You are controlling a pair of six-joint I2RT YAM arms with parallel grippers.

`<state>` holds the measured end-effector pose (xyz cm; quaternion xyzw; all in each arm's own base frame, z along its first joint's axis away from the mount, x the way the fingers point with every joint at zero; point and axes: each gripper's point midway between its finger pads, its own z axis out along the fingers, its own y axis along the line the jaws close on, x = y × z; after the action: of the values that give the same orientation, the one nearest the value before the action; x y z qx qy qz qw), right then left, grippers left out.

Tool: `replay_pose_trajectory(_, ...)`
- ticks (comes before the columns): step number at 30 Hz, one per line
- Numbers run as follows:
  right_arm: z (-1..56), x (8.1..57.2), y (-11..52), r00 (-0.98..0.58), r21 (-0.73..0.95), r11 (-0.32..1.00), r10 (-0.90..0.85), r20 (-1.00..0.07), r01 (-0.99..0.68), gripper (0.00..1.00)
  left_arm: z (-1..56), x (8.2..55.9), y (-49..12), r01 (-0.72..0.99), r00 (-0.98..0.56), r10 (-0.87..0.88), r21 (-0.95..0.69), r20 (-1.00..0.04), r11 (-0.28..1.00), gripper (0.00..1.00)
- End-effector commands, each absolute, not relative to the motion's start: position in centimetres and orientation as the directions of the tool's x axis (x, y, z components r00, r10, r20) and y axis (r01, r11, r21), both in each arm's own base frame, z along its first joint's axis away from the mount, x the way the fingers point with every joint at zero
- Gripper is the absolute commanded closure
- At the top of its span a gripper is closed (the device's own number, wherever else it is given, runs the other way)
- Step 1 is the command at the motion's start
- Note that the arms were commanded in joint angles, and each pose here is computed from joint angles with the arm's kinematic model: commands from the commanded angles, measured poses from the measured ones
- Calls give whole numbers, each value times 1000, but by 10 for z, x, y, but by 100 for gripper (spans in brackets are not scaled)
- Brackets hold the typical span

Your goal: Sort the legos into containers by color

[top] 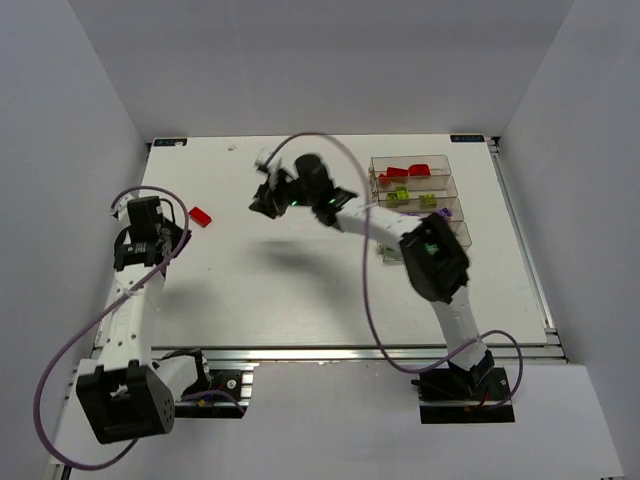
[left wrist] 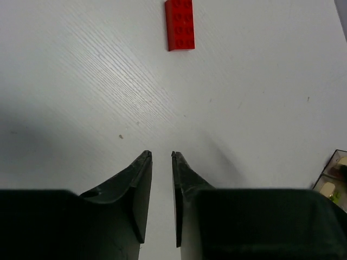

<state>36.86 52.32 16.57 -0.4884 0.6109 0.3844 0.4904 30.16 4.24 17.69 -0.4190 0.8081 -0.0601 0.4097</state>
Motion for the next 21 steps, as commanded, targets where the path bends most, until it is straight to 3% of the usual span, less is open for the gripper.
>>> replay_pose_trajectory(1,244,356,470,28,-34,47,-127,-991,-998,36,167,340,26,-543,-325,-760,-547,-562,637,67)
replay_pose_trajectory(2,237,353,458,28,-36,55,-156,-987,-998,11,158,346,20,-536,-355,-768,-557,-533,634,45)
replay_pose_trajectory(3,255,352,445,101,-111,59,-157,-982,-992,11,154,356,20,-525,-366,-762,-557,-534,643,36)
replay_pose_trajectory(5,256,350,413,84,-98,60,-200,-976,-993,11,124,373,23,-548,-427,-745,-510,-512,664,24)
replay_pose_trajectory(11,273,363,332,40,-80,179,-212,-976,-981,13,83,423,41,-590,-519,-702,-389,-489,707,15)
replay_pose_trajectory(17,278,360,288,16,-64,248,-192,-981,-967,13,74,466,70,-638,-506,-671,-289,-542,714,14)
replay_pose_trajectory(21,286,362,273,27,-73,282,-164,-986,-957,13,41,477,77,-668,-562,-665,-204,-492,716,15)
